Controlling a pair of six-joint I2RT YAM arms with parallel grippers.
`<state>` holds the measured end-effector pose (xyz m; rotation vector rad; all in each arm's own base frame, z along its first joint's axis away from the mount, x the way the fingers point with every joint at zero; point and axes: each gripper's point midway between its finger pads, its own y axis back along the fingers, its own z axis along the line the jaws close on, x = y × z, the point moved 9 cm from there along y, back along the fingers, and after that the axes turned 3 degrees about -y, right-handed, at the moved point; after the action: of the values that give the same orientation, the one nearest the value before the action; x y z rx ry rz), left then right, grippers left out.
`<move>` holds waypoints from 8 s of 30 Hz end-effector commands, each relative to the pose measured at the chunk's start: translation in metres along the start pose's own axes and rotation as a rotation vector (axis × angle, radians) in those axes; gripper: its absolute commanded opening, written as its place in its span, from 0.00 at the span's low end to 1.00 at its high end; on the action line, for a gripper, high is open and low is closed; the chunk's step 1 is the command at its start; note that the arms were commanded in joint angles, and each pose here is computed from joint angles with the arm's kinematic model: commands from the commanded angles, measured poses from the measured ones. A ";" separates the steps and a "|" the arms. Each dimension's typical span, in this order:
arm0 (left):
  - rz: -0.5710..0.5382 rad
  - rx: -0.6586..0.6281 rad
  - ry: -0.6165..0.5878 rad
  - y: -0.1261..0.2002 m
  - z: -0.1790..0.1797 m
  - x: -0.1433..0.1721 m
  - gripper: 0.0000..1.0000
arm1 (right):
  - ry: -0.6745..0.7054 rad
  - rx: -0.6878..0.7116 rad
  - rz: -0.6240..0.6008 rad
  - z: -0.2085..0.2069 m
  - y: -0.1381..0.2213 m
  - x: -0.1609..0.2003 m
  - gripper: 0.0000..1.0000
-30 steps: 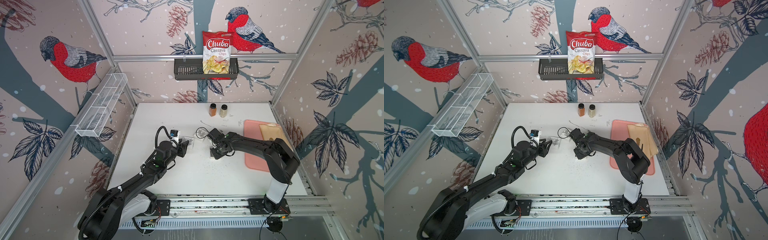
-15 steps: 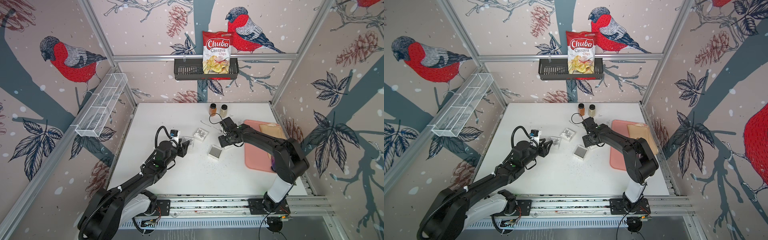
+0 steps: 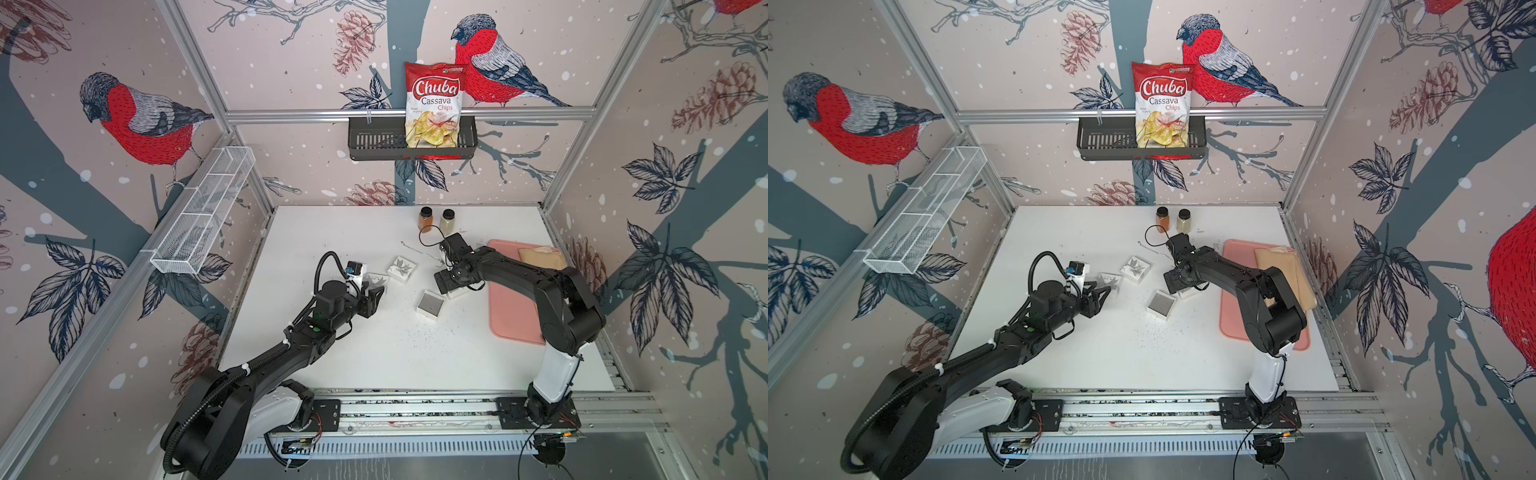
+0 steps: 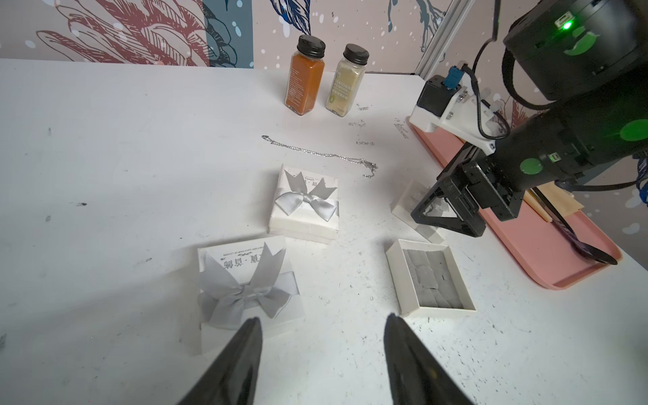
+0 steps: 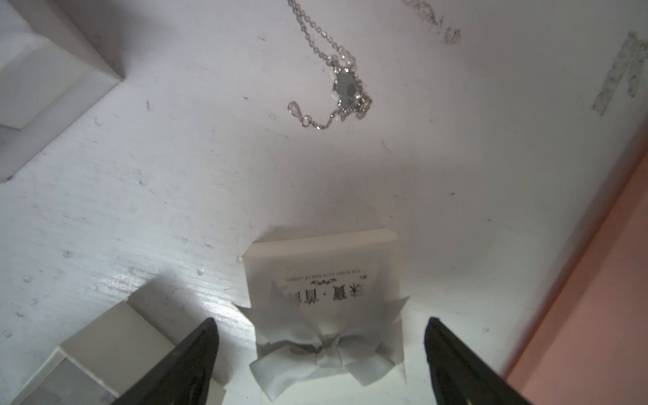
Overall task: Take the necklace out of the lift-off lid jewelry box
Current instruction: Pick up the lid from the center of the board, then close the lid on the jewelry box.
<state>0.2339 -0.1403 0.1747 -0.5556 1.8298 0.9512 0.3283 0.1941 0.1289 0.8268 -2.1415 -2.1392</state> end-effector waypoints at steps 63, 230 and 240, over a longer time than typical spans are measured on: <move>0.368 0.218 -0.075 -0.120 -0.046 0.061 0.36 | -0.120 -0.101 -0.037 -0.018 0.026 0.027 0.75; 0.222 0.283 0.031 -0.076 -0.070 0.041 0.36 | -0.004 -0.333 -0.048 0.036 0.066 0.048 0.39; 0.241 0.285 0.014 -0.093 -0.055 0.014 0.43 | -0.365 -0.562 -0.160 0.020 0.066 0.080 0.41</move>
<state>0.2635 -0.2359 0.1467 -0.2470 2.0332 0.8015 0.2255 0.1716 0.1542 0.6623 -1.6343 -2.7290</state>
